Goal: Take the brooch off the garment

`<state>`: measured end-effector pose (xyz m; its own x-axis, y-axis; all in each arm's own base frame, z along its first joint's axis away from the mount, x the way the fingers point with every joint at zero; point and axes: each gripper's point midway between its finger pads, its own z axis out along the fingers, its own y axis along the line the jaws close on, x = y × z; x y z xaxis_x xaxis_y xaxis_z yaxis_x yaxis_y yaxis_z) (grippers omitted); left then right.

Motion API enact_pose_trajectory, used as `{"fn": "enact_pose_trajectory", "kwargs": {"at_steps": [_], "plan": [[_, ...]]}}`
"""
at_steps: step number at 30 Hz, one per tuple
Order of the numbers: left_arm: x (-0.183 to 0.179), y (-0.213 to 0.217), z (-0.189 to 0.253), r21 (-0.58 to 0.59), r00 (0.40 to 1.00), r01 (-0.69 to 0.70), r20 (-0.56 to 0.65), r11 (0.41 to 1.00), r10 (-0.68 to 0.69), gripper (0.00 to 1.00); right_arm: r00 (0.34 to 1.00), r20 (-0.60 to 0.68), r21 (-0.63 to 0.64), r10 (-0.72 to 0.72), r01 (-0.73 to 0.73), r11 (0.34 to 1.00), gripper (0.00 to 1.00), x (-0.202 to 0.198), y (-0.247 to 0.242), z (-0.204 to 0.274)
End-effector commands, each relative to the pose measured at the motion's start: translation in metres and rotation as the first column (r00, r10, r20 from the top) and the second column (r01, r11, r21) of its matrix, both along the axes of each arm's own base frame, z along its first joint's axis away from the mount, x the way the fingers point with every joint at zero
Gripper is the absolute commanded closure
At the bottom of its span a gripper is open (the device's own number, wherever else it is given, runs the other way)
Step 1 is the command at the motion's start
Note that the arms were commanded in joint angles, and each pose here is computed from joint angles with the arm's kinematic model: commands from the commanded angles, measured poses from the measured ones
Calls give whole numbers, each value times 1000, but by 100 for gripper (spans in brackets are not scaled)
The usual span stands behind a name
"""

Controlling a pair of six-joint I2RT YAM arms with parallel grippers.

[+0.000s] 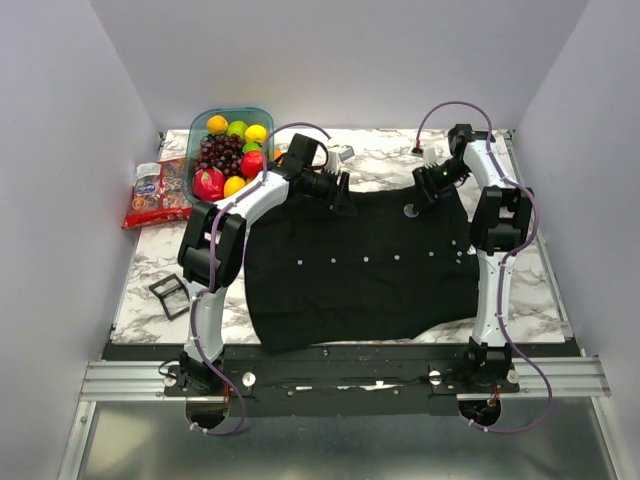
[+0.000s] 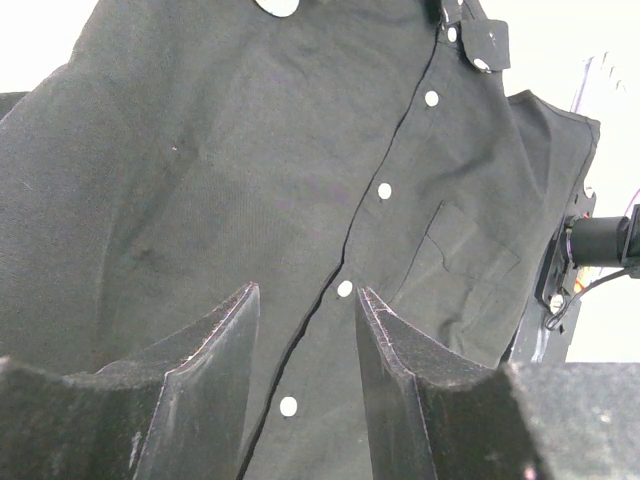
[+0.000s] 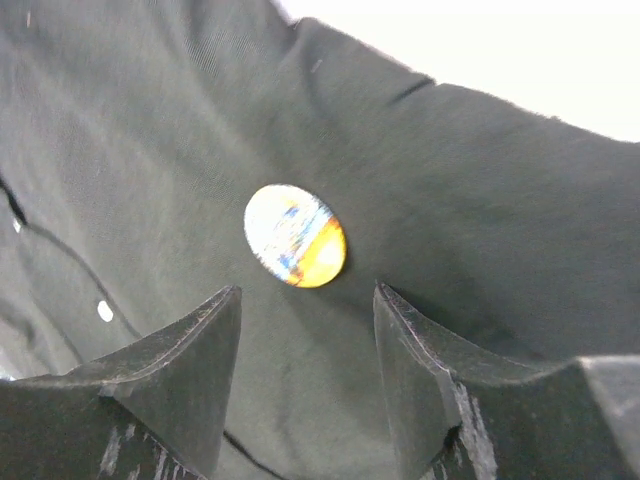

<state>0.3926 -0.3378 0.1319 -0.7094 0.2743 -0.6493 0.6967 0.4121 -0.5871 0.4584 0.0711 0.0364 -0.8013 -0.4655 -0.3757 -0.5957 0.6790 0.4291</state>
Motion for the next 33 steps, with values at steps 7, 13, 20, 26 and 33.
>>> {"fn": "enact_pose_trajectory", "kwargs": {"at_steps": [7, 13, 20, 26, 33], "plan": [[-1, -3, 7, -21, 1000, 12, -2, 1000, -12, 48, 999, -29, 2, -17, 17, 1000, 42, 8, 1, -4], [2, -5, 8, -23, 1000, 10, 5, 1000, -10, 48, 997, -80, -3, 20, -21, 1000, 46, -5, 1, -7], [0, -3, 5, -18, 1000, 6, -4, 1000, -6, 48, 990, -88, -34, 110, -113, 993, 47, -17, 8, -6], [-1, -3, 6, -19, 1000, 3, -10, 1000, -4, 48, 986, -83, -83, 148, -155, 984, 47, -17, 12, -8], [-2, -4, 10, -27, 1000, -2, -14, 1000, 1, 48, 979, -103, -117, 175, -187, 975, 47, -20, 15, -8]]}}
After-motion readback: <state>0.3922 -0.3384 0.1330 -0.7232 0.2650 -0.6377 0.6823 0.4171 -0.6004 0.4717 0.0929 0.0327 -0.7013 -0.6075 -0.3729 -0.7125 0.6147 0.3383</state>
